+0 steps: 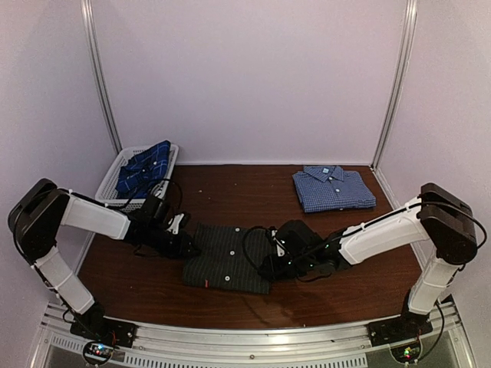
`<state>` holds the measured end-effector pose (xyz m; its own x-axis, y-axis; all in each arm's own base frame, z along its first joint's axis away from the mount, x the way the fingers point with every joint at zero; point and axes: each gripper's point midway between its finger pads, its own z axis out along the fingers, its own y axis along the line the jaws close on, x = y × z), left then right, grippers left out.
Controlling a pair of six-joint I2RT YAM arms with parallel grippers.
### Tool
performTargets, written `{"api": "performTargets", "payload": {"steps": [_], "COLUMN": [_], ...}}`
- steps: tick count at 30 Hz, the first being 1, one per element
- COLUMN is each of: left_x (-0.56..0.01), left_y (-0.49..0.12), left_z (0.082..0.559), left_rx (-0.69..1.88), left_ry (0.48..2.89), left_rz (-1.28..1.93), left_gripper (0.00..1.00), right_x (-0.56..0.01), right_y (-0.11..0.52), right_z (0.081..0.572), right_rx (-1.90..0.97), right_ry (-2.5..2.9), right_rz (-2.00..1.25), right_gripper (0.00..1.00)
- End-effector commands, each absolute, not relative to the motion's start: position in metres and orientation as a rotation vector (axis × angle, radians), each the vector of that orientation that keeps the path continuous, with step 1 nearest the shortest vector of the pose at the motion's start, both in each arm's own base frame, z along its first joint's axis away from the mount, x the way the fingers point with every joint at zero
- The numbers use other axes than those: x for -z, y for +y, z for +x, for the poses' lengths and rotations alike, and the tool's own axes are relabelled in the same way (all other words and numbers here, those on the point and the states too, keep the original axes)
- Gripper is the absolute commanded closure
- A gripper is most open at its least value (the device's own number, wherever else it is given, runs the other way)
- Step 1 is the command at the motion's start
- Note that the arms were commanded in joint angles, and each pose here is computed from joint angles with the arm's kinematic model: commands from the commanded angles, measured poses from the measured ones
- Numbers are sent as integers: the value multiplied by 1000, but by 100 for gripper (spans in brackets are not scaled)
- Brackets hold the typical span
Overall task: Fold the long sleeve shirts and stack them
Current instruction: Pick up the square-folded shirt from the center of the board.
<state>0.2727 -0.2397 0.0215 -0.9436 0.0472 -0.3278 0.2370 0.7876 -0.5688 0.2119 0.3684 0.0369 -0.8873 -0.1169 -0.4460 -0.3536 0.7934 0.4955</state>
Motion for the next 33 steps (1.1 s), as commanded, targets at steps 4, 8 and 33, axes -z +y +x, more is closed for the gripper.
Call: {"api": "performTargets", "payload": {"steps": [4,8,33], "left_x": [0,-24,-105], "left_y": [-247,-252,-196], "left_z": [236,240,241], "left_rx": [1069,1114,864], "left_ry": [2817,2763,2752], "left_rz": [147,145,276], "left_gripper": [95,100,100], "right_x": [-34,-41,-59], "right_y": [360,359,424], "right_z": [212,211,224], "right_rx": [-787,-770,-731], "right_ry": [2577,2565,2477], "right_rz": [-311,-312,-357], "right_gripper": [66,66,73]}}
